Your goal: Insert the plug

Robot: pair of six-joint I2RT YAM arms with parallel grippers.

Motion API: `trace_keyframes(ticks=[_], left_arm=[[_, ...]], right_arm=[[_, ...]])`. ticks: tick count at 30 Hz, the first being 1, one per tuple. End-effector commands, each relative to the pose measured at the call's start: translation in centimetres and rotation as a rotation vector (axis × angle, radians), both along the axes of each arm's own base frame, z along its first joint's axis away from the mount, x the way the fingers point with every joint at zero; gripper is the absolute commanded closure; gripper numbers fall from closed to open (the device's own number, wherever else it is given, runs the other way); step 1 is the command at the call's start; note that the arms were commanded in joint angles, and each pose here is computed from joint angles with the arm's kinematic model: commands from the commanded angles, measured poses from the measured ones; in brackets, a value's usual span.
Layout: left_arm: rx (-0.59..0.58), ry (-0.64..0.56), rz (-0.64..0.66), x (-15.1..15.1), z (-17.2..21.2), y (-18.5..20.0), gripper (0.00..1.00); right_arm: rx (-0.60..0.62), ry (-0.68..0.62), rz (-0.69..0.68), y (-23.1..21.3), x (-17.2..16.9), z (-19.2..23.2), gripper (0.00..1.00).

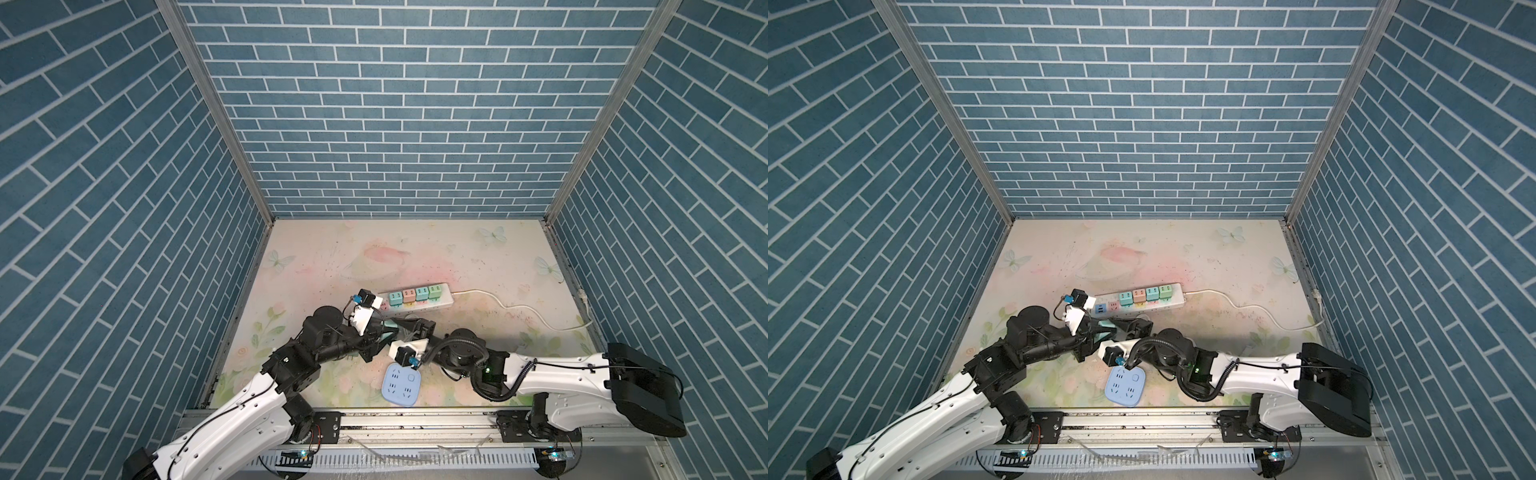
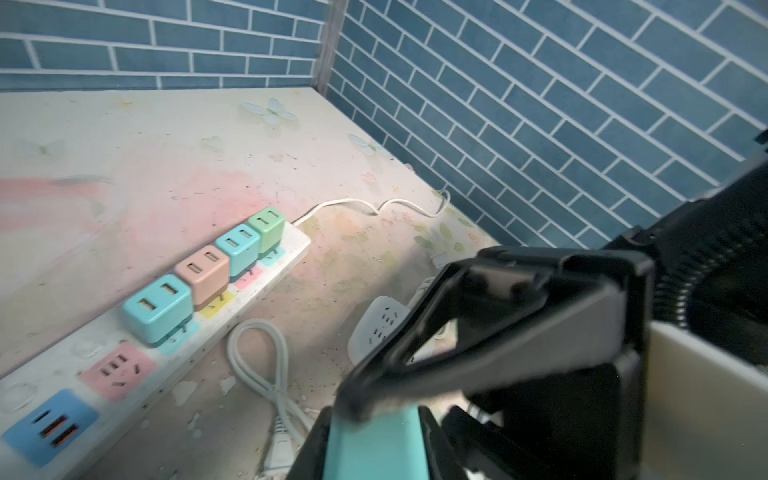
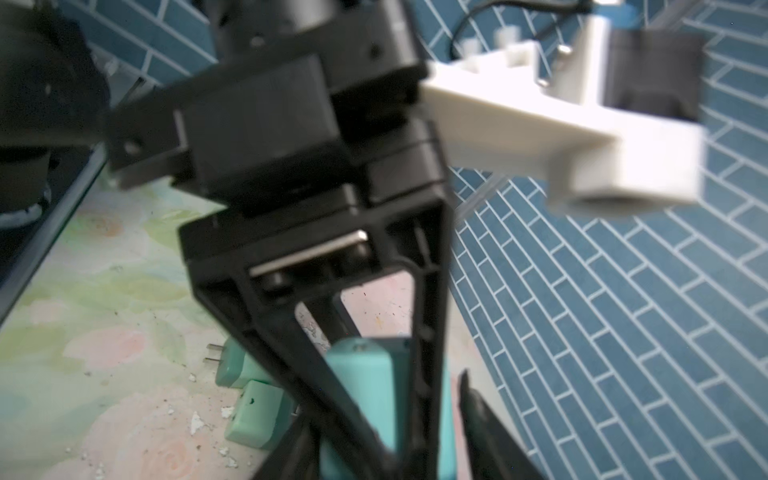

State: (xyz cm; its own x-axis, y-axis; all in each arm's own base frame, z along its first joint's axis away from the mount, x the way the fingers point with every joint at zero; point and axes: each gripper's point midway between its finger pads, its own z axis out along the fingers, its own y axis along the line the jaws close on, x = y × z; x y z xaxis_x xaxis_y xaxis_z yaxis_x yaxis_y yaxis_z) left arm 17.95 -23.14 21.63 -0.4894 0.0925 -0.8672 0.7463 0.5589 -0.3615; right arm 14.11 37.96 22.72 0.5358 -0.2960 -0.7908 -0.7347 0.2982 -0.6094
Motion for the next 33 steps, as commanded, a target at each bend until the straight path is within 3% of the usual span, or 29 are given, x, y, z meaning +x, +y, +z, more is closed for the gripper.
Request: trace_keyframes(ticks=[1,3,5,6,7,12,17,21,26,33], left_arm=[[0.114,-0.124,0.109,1.8,1.2,2.2,0.92],[0.173,-0.175,0.169,2.8,1.7,3.3,0.92],[0.222,-0.223,0.214,3.7,2.2,4.0,0.90],[0.245,-0.247,0.235,4.2,2.6,4.3,0.89],[0.266,-0.266,0.250,4.7,2.8,4.5,0.89],[0.384,-0.326,0.282,7.2,3.3,4.5,0.89],[0.510,-0.340,0.277,9.4,1.8,4.6,0.91],[0.597,-0.362,0.099,9.0,-0.3,3.1,1.00],[0.687,-0.409,0.057,9.2,-1.8,3.4,1.00],[0.696,-0.451,-0.006,8.8,-2.9,2.9,1.00]], right_arm=[[0.283,0.170,-0.131,-3.1,1.5,4.8,0.24],[0.428,0.315,-0.237,-5.5,2.9,6.2,0.11],[0.513,0.462,-0.335,-7.3,4.0,7.1,0.13],[0.517,0.530,-0.373,-7.8,4.3,7.1,0.07],[0.522,0.581,-0.385,-8.2,4.3,7.6,0.01],[0.573,0.755,-0.331,-9.4,2.9,10.2,0.01],[0.717,0.801,-0.376,-13.0,3.1,11.3,0.01],[0.774,0.788,-0.388,-14.4,3.2,11.0,0.01],[0.753,0.791,-0.418,-14.5,3.4,10.4,0.01],[0.770,0.801,-0.417,-14.4,3.5,9.8,0.01]])
